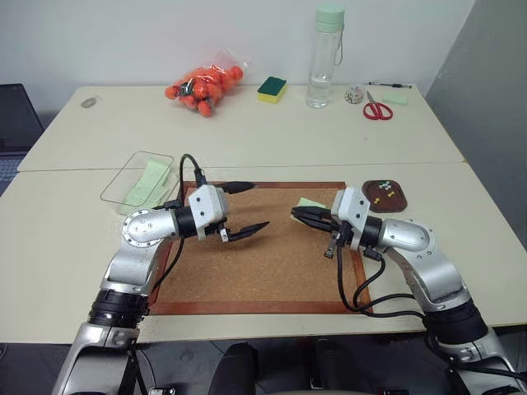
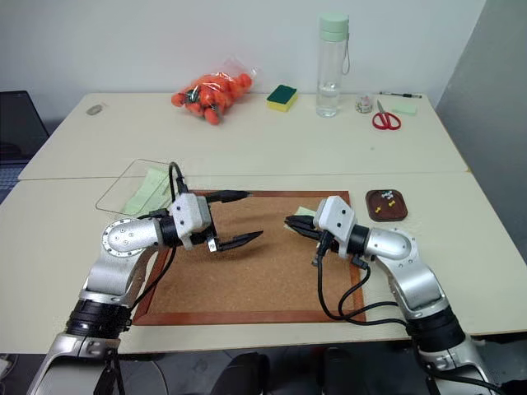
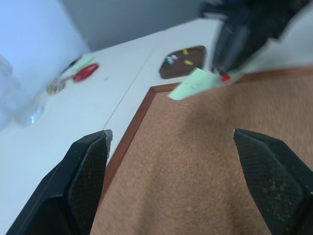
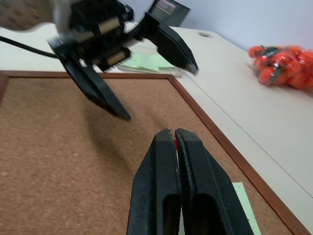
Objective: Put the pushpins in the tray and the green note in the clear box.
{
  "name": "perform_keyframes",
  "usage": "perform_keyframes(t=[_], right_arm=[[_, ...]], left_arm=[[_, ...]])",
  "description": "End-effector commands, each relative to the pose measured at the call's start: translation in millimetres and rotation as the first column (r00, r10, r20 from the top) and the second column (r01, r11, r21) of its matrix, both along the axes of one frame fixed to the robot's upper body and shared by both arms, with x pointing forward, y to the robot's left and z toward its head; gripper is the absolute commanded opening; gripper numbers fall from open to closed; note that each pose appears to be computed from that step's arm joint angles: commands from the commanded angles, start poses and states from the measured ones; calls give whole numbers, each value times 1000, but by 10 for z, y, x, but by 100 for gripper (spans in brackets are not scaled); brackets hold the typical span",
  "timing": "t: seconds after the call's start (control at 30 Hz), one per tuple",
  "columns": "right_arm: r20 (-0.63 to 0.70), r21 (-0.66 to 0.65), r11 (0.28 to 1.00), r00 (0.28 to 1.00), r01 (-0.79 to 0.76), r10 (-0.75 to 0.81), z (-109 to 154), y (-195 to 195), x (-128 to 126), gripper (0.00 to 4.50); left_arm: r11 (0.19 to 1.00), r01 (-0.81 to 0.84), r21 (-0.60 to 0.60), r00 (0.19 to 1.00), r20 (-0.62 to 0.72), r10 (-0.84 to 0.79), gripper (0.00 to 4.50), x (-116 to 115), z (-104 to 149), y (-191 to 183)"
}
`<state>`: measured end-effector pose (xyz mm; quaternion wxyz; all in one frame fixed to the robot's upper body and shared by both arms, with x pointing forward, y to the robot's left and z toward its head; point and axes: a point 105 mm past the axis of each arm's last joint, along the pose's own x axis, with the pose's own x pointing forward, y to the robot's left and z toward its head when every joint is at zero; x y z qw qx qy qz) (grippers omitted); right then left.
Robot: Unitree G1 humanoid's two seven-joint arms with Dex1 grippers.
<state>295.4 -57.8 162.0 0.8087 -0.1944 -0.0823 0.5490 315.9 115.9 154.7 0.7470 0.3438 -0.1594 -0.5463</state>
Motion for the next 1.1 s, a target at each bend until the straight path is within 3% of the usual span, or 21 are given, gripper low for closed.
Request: perform_keyframes(t=[0.03, 0.23, 0.47, 0.67, 1.1], right_arm=[[47, -5, 998, 997, -64, 64, 181, 19, -78, 0], [61, -31, 994, 993, -101, 103, 223, 60, -119, 0], [65, -22, 993, 991, -116, 118, 270, 123, -153, 0], [68, -16, 993, 990, -120, 121, 303, 145, -159, 0], [56, 22, 994, 993, -106, 105, 351, 173, -166, 0]], left_arm=[[981, 136, 141, 966, 202, -162, 414, -92, -32, -114], [970, 182, 159, 914, 336, -227, 414, -5, -4, -306], [971, 204, 124, 901, 364, -236, 414, 16, 5, -425], [974, 199, 107, 900, 373, -225, 327, 51, 32, -485], [976, 192, 104, 882, 418, -218, 66, 44, 26, -574]])
